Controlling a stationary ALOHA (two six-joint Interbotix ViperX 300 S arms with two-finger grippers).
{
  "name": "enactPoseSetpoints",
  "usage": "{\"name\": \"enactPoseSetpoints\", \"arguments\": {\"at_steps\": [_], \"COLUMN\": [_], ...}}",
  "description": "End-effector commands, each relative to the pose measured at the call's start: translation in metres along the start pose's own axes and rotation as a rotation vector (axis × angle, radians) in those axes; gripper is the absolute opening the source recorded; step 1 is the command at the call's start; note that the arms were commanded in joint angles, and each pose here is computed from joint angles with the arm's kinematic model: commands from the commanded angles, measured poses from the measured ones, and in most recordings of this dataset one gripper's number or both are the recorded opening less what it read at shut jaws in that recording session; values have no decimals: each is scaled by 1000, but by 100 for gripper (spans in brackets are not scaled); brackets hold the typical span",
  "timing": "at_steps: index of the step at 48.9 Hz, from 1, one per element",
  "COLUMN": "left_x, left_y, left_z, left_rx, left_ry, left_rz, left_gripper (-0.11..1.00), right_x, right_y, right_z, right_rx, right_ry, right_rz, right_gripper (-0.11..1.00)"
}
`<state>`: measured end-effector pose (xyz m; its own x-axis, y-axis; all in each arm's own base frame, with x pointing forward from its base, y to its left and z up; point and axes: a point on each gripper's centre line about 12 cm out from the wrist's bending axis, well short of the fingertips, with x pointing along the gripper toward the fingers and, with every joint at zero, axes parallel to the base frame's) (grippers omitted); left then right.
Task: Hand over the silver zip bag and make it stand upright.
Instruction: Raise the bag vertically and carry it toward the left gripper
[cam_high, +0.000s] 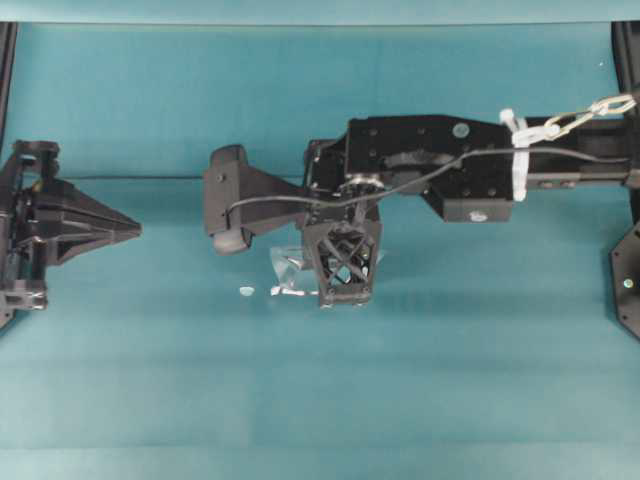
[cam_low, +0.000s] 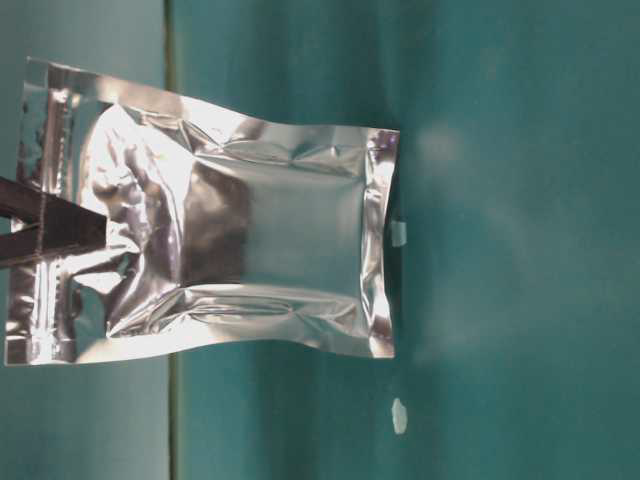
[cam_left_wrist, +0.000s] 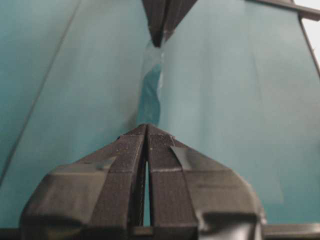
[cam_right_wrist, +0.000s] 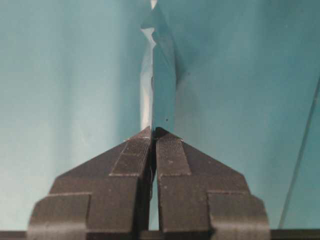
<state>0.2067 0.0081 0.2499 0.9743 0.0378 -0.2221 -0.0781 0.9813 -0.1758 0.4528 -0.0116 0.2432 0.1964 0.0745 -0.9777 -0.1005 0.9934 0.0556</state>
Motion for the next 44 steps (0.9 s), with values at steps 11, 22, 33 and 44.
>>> {"name": "enactPoseSetpoints", "arguments": {"at_steps": [11,22,33,44], "left_x": [7,11,40,86], "left_y": [1,1,-6,-3], "left_z": [-1,-5,-23,-48], "left_rx": [-33,-95,-115,-118], "left_ry": [15,26,52,50], "left_rz": [5,5,-31,-35], "left_gripper": [25,89,94,94], "right_x": [-10,-8,-7,-6], "right_y": [-3,-3,-3,-3], "right_z": [3,3,2,2], "right_rx": [-31,-28,-23,-23], "right_ry": [-24,-20,-14,-12], "right_rz": [-48,-47,-46,-46], "right_gripper": [1,1,1,1]}}
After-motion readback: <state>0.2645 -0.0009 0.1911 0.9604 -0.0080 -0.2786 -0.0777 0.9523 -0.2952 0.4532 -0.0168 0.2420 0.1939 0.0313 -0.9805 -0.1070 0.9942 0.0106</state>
